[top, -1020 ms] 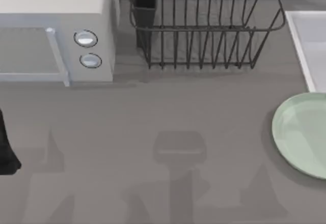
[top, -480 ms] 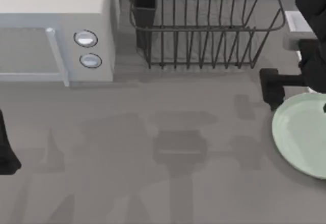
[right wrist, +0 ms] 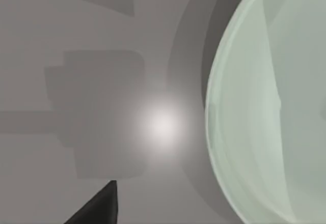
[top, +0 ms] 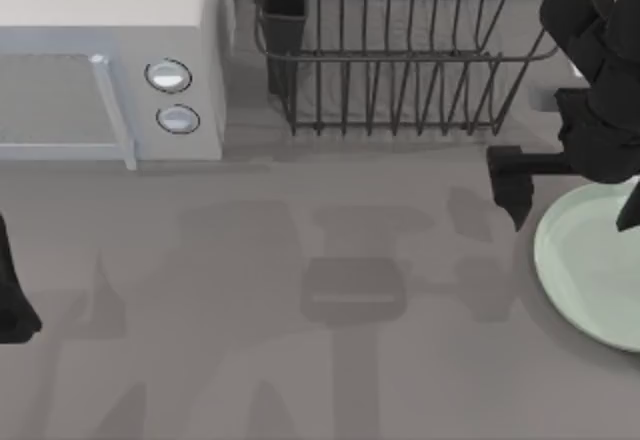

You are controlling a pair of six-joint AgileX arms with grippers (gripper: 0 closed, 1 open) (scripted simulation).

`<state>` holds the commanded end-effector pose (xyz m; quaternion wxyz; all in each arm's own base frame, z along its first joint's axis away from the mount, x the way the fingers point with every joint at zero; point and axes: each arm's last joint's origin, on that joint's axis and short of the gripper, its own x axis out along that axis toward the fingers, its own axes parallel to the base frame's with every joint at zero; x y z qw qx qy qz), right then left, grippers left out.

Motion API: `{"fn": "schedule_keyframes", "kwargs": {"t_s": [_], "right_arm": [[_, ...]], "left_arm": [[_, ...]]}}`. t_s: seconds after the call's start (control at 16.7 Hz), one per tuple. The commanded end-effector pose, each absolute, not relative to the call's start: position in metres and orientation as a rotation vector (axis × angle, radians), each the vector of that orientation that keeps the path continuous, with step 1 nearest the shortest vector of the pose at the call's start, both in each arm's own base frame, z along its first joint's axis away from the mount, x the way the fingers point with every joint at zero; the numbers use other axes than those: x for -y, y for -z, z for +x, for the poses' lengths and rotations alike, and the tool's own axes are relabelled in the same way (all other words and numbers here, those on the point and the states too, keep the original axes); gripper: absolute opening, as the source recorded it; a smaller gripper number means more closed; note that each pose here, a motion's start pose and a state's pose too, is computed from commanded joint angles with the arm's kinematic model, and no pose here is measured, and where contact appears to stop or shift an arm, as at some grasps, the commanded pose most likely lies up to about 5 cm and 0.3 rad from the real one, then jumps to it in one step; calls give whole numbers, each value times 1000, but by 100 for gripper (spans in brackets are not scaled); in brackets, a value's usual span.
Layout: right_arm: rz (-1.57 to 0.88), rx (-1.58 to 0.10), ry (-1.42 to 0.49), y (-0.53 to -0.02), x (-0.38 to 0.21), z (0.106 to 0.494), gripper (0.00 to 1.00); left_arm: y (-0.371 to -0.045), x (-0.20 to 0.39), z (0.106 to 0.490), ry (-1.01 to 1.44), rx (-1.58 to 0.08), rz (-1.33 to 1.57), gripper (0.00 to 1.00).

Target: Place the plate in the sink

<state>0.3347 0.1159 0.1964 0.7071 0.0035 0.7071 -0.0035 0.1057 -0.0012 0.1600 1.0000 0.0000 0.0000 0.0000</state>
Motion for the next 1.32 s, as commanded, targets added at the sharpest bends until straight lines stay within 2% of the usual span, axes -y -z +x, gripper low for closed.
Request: {"fn": "schedule_keyframes", "kwargs": {"t_s": [0.24,0.72,1.02,1.32], "right_arm": [[9,-1578,13,-183,-115,336,100],[9,-1567,7,-98,-116,336,100],[8,-1571,8,-94,-116,335,100],[8,-1571,8,-94,-116,335,62]], "left_arm": [[-160,1,106,0,0,0,100],[-160,1,106,0,0,0,100],[-160,1,106,0,0,0,100],[-160,1,106,0,0,0,100]]}}
